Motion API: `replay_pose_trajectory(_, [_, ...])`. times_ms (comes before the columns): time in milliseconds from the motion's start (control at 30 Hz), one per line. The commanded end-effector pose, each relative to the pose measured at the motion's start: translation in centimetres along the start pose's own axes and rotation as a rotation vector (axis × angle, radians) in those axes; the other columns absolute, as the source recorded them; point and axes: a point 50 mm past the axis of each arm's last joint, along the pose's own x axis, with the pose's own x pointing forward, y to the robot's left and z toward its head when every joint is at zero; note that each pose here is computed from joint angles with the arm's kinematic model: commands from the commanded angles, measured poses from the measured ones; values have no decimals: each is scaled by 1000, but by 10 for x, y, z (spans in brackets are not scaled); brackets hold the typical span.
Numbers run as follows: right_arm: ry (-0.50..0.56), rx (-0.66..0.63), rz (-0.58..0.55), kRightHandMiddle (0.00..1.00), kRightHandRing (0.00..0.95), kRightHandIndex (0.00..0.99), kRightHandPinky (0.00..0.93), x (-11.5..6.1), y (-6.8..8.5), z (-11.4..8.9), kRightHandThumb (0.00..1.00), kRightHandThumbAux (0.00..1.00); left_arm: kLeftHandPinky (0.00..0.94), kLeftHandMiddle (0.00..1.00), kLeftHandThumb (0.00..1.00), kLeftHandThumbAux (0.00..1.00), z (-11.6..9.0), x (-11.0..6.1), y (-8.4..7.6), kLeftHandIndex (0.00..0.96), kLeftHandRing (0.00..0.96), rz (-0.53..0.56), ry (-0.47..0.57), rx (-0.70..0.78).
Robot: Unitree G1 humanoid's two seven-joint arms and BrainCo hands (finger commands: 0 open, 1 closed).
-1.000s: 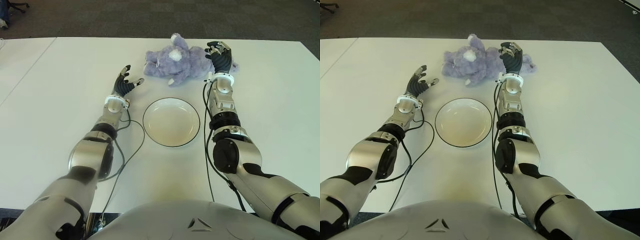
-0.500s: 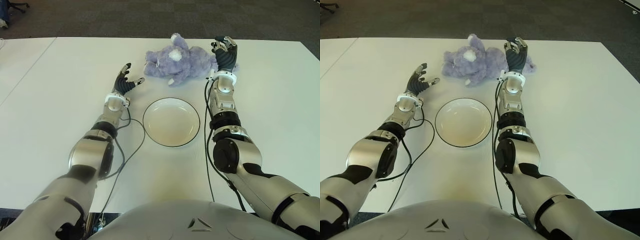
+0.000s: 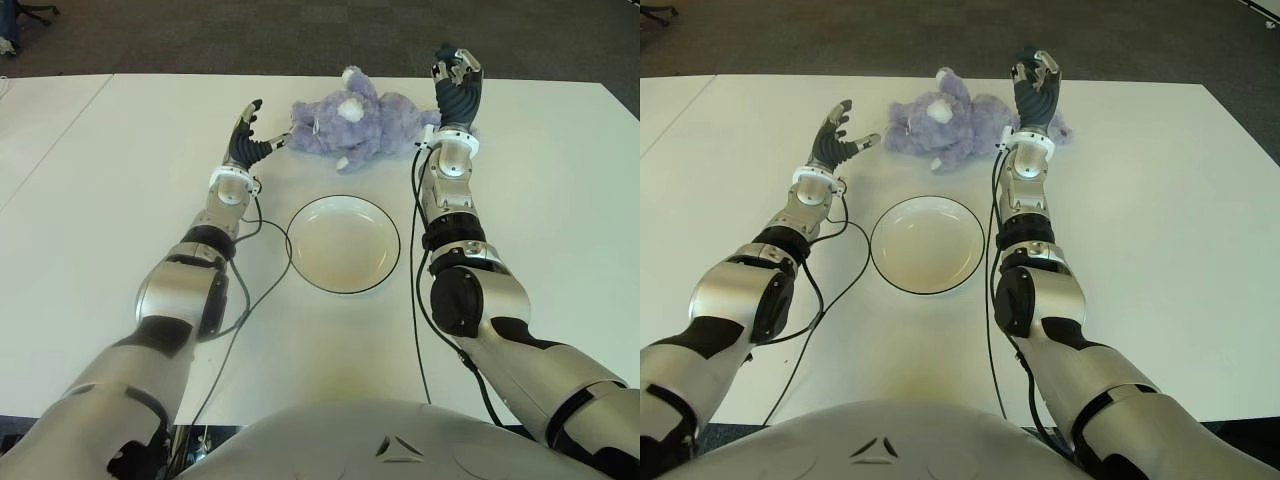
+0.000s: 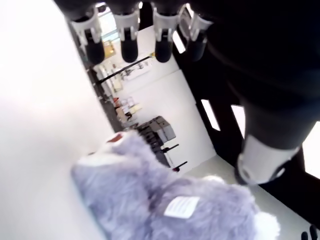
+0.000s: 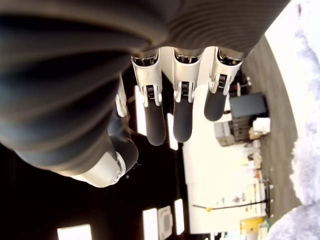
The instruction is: Put the doll into the plate.
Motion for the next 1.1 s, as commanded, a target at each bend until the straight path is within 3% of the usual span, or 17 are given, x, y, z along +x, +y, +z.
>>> replay_pose_trajectory(33, [-159,-106,-20,209,170,406,162,12,-23,15,690,734,0,0,100,662,32,16,13,0,0,26,-142,142])
replay_pose_trajectory(233, [-115,-266,83,164,131,398,132,17,-30,8,682,738,0,0,105,646,45,21,16,0,0,10,-214,201])
replay_pose_trajectory(400, [-75,-445,194,142,94,396,56,21,-37,4,672,740,0,0,109,630,51,22,19,0,0,-22,-260,232])
replay_pose_trajectory(833, [-92,-974,432,80,37,395,22,27,-55,1,660,740,0,0,85,584,57,27,24,0,0,-84,-266,322])
replay_pose_trajectory(867, [-97,-1040,450,64,24,211,14,28,-57,1,265,719,0,0,77,579,59,28,25,0,0,-88,-266,336])
replay_pose_trajectory(900, [-100,-1081,460,50,15,157,9,28,-58,0,140,702,0,0,72,569,59,29,25,0,0,-91,-266,344])
replay_pose_trajectory(1100, [-111,-1238,508,24,0,133,8,27,-65,-3,88,672,0,0,72,553,63,31,25,0,0,-116,-268,413])
